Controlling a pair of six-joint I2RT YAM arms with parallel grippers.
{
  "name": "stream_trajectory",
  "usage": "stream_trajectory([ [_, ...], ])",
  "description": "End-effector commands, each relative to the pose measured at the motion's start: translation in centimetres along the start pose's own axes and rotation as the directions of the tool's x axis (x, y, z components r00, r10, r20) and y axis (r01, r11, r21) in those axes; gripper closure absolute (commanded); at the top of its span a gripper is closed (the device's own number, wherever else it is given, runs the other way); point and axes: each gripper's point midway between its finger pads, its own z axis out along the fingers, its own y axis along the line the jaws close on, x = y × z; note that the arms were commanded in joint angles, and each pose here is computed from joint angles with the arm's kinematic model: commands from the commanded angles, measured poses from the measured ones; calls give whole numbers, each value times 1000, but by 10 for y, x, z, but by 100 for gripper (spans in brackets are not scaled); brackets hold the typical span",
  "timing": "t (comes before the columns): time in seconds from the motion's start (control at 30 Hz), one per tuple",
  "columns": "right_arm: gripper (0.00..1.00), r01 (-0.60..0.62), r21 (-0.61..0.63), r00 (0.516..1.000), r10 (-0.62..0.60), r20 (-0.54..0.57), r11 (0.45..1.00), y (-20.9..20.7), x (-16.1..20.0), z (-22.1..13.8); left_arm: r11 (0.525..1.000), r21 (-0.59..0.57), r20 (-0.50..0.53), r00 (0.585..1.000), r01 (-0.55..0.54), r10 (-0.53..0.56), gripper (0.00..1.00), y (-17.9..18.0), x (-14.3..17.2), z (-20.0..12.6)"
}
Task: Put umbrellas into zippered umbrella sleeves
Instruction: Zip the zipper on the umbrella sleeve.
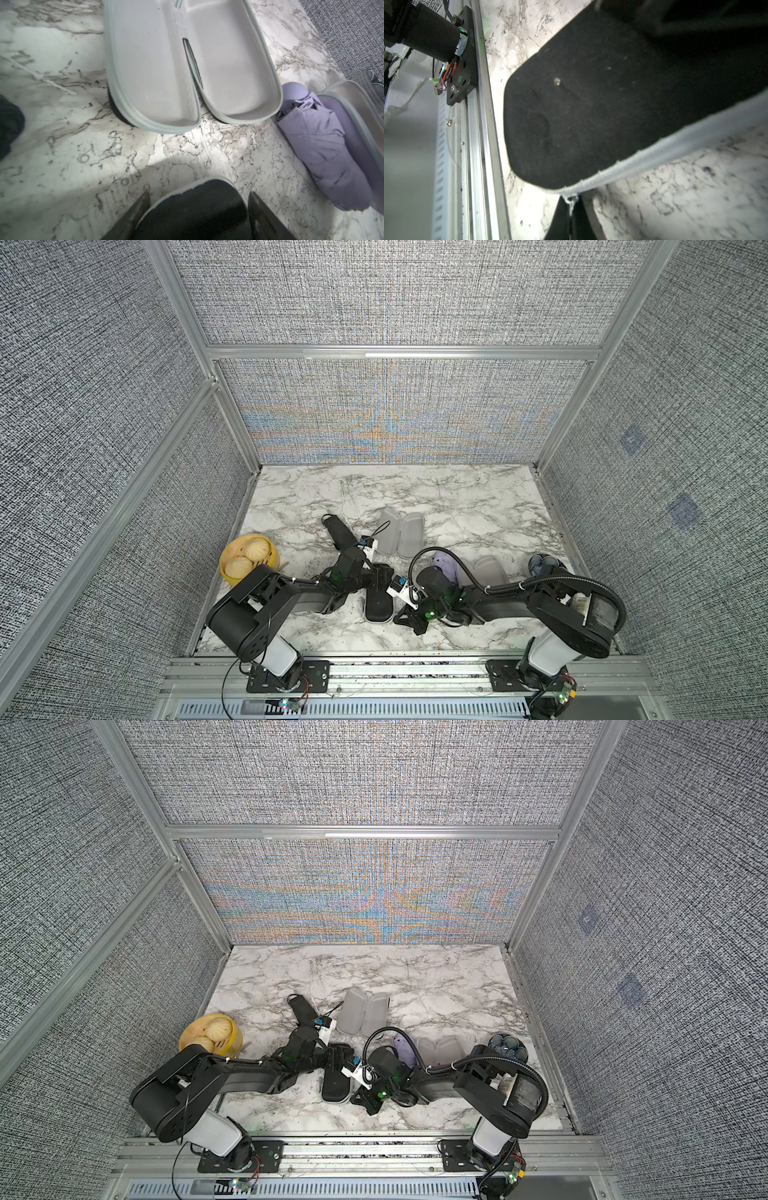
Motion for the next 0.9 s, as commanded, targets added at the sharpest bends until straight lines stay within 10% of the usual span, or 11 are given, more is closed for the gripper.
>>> stream_trajectory([
  [0.0, 100, -89, 102, 990, 99, -97, 991, -17, 36, -1, 1000, -12, -61, 998, 16, -17, 35, 9, 25, 1],
  [0.87, 100, -19, 100, 996, 27, -84, 995, 45, 25, 26, 921, -337, -9, 977, 196, -212, 91, 60, 31, -20],
])
